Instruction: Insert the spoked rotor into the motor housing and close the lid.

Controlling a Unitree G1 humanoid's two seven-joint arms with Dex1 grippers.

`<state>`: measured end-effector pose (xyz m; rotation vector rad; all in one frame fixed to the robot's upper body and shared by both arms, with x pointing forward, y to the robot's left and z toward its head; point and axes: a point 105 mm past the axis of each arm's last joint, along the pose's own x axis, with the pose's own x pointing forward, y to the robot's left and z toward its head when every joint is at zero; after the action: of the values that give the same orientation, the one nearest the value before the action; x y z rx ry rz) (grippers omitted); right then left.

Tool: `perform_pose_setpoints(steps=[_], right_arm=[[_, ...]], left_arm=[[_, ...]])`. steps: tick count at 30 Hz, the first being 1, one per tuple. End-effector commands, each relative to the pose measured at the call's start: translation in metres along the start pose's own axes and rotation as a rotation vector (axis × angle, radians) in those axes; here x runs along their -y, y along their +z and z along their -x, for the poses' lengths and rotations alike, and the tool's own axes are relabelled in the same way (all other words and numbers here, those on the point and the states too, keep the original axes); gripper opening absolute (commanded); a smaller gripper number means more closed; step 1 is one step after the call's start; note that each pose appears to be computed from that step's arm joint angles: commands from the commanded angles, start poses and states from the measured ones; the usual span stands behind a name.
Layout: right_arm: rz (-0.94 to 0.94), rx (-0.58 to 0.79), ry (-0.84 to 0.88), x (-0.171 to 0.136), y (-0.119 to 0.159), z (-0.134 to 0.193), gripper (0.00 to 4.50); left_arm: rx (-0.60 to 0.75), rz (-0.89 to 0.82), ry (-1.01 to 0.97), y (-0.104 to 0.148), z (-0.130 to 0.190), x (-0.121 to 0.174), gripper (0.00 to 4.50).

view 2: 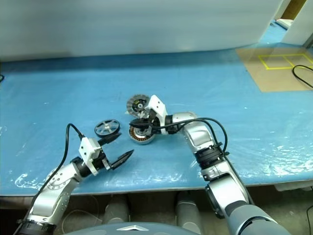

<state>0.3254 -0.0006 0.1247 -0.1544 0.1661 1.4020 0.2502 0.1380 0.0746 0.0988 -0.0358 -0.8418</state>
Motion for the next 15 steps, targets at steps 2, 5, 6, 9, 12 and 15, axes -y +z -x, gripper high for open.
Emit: perform_pose_setpoints(steps=[2, 5, 6, 9, 12, 15], right_arm=[[0.114, -0.014, 0.024, -0.003, 0.001, 0.01, 0.02], [0.121, -0.024, 0.035, -0.006, -0.004, 0.016, 0.02], [0.116, -0.023, 0.037, -0.006, -0.004, 0.018, 0.02], [0.111, -0.033, 0.039, -0.008, -0.007, 0.023, 0.02], [0.086, -0.017, 0.039, -0.012, -0.007, 0.026, 0.02], [0.083, 0.001, 0.027, -0.013, -0.006, 0.027, 0.02]], left_arm=[[0.025, -0.029, 0.021, 0.011, 0.007, -0.01, 4.5], [0.017, -0.026, 0.017, 0.015, 0.01, -0.017, 4.5], [0.012, -0.018, 0.014, 0.016, 0.011, -0.019, 4.5], [-0.015, 0.003, -0.011, 0.02, 0.013, -0.026, 4.5], [-0.046, 0.017, -0.032, 0.025, 0.013, -0.036, 4.5], [-0.055, 0.016, -0.029, 0.037, 0.012, -0.052, 4.5]])
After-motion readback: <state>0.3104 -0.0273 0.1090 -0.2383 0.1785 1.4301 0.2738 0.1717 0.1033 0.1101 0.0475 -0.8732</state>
